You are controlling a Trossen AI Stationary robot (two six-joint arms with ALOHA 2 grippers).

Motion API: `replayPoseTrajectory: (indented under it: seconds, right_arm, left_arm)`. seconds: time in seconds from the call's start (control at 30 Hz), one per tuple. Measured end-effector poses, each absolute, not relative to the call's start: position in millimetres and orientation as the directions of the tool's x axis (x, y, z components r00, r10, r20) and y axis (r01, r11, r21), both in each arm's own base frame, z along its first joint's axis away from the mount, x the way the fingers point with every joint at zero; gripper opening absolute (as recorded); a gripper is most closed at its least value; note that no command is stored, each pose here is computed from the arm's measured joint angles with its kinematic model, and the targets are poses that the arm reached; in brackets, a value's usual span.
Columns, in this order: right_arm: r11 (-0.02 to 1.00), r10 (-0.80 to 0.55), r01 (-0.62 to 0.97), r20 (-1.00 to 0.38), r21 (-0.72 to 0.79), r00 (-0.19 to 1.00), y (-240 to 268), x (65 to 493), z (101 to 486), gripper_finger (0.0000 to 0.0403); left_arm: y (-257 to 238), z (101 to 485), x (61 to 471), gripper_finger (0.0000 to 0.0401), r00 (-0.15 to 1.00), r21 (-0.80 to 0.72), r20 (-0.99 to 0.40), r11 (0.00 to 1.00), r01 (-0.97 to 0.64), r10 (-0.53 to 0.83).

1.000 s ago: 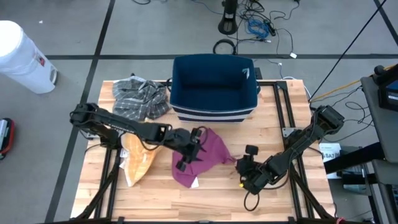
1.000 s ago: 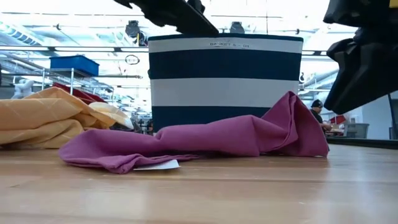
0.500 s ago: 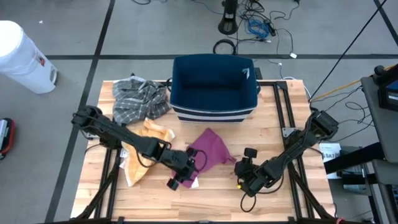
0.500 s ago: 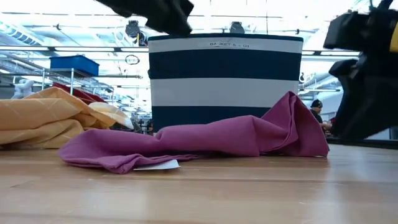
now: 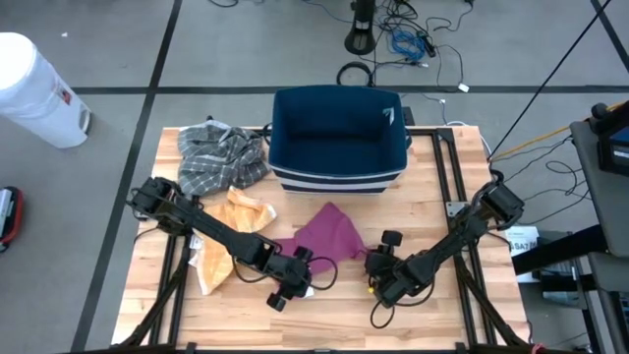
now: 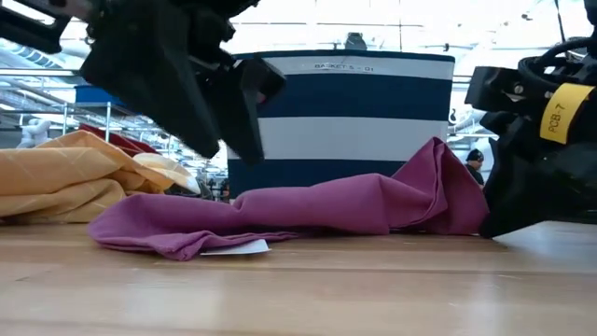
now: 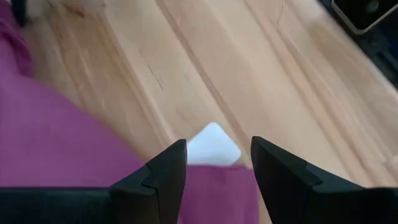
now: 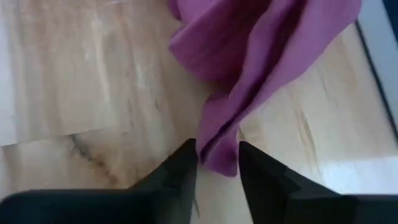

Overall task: Fold towel
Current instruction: Fold the purple towel

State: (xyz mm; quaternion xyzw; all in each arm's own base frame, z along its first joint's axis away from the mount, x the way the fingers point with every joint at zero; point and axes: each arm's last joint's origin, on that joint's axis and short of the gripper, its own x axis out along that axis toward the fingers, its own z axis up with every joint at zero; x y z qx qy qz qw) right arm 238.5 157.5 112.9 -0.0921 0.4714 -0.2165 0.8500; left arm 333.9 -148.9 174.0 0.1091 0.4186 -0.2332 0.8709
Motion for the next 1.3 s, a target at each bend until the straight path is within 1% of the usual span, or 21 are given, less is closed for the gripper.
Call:
replayPoseTrajectory:
  seconds: [0.13, 0.17, 0.4, 0.53, 0.63, 0.9, 0.97, 1.03, 1.2, 1.23, 1.3]
  right_arm:
    - [0.883, -0.468, 0.279, -0.753, -0.377, 0.463, 156.4, 238.4, 112.9, 0.0020]
    - [0.883, -0.468, 0.275, -0.753, -0.380, 0.463, 156.4, 238.4, 112.9, 0.0011]
    - [0.886, -0.463, 0.272, -0.760, -0.377, 0.457, 155.3, 239.2, 112.7, 0.0003]
    - [0.888, -0.459, 0.267, -0.762, -0.375, 0.456, 155.2, 239.6, 112.7, 0.0002]
    - [0.889, -0.456, 0.267, -0.763, -0.371, 0.457, 155.4, 239.8, 112.7, 0.0001]
    - [0.894, -0.447, 0.265, -0.771, -0.362, 0.454, 155.9, 239.8, 112.5, 0.0001]
    - [0.894, -0.446, 0.267, -0.771, -0.360, 0.454, 155.9, 239.7, 112.6, 0.0000]
    - [0.894, -0.447, 0.266, -0.772, -0.361, 0.453, 155.8, 239.6, 112.5, 0.0000]
    - [0.894, -0.446, 0.259, -0.774, -0.365, 0.449, 155.8, 239.2, 112.4, 0.0000]
    - [0.894, -0.447, 0.254, -0.775, -0.369, 0.448, 155.7, 239.1, 112.5, 0.0000]
    - [0.895, -0.446, 0.244, -0.775, -0.374, 0.447, 155.7, 239.0, 112.5, 0.0000]
  left_arm:
    - [-150.9, 173.9, 332.7, 0.0186, 0.537, -0.032, -0.782, 0.880, 0.473, -0.317]
    - [-152.0, 173.8, 332.1, 0.0186, 0.534, -0.039, -0.783, 0.883, 0.468, -0.319]
    - [-167.5, 161.5, 320.6, 0.0186, 0.460, -0.041, -0.834, 0.865, 0.500, -0.305]
    - [-174.5, 153.0, 320.5, 0.0186, 0.463, 0.002, -0.841, 0.853, 0.522, -0.280]
    - [-174.7, 143.3, 321.5, 0.0186, 0.473, 0.070, -0.856, 0.862, 0.501, -0.206]
    - [-172.8, 130.2, 328.7, 0.0183, 0.489, 0.085, -0.854, 0.878, 0.471, -0.179]
    - [-172.0, 130.1, 329.5, 0.0168, 0.491, 0.082, -0.854, 0.885, 0.459, -0.175]
    - [-172.0, 129.8, 329.5, 0.0141, 0.492, 0.088, -0.854, 0.884, 0.459, -0.171]
    - [-172.9, 129.3, 329.1, 0.0035, 0.498, 0.127, -0.853, 0.864, 0.487, -0.156]
    - [-172.9, 129.3, 329.0, 0.0020, 0.498, 0.130, -0.854, 0.862, 0.491, -0.154]
    - [-173.3, 129.3, 328.7, 0.0011, 0.499, 0.138, -0.853, 0.858, 0.496, -0.151]
